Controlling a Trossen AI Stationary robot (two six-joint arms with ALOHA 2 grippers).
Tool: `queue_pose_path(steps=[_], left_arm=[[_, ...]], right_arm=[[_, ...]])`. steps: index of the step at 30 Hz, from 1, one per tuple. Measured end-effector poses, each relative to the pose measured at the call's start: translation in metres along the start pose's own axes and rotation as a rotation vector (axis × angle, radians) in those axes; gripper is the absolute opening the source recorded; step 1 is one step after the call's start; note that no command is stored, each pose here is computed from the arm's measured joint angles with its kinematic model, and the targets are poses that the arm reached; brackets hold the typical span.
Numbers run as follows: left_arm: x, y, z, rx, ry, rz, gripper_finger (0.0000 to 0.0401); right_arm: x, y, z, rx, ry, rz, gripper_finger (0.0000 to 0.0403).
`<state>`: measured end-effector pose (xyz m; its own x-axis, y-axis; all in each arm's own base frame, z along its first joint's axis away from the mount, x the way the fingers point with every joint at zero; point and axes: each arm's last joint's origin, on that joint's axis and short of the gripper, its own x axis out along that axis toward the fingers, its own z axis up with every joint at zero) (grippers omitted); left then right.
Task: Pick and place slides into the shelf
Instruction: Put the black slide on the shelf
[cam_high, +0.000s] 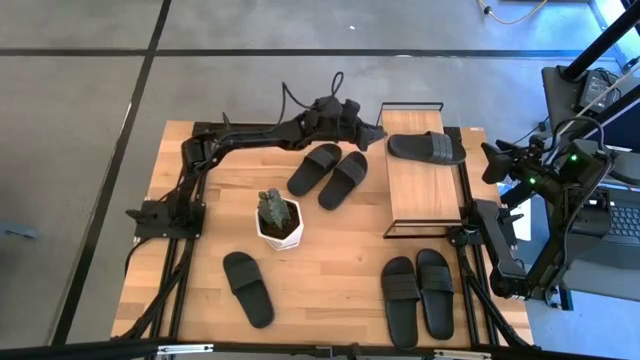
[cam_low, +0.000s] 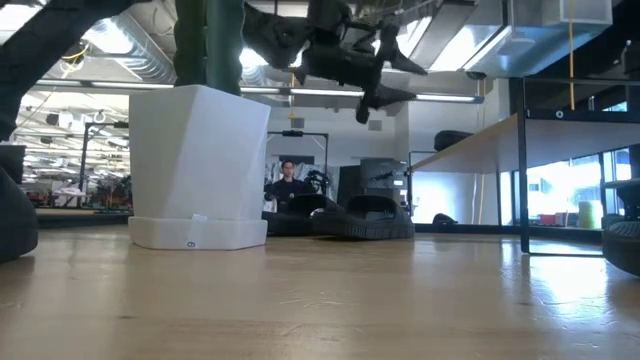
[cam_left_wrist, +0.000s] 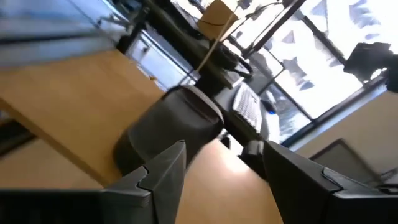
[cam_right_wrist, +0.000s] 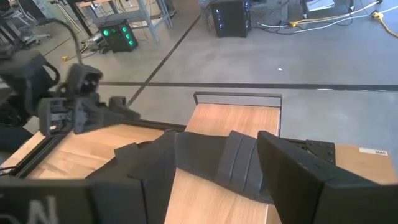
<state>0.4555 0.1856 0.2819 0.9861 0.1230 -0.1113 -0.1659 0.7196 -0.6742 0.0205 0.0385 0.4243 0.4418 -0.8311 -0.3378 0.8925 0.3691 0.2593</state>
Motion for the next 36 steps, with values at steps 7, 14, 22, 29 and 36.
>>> queue_pose_path(steps=[7,14,22,29,36], left_arm=[[0.017,0.024,-0.016,-0.182,0.012,-0.07,0.0193],[0.016,0.033,-0.018,-0.202,0.035,-0.004,0.0188],[0.018,0.031,-0.023,-0.174,0.029,0.037,0.0188],[0.019,0.029,-0.024,-0.152,0.039,0.02,0.0188],[0.018,0.029,-0.025,-0.154,0.054,0.013,0.0188]], right_arm=[[0.0,0.0,0.0,-0.001,0.0,0.0,0.022],[0.0,0.0,0.0,-0.002,0.0,-0.001,0.022],[0.0,0.0,0.0,0.0,0.0,0.0,0.022],[0.002,-0.001,-0.001,-0.017,0.008,0.01,0.022],[0.018,-0.01,0.0,0.052,0.02,0.074,0.022]])
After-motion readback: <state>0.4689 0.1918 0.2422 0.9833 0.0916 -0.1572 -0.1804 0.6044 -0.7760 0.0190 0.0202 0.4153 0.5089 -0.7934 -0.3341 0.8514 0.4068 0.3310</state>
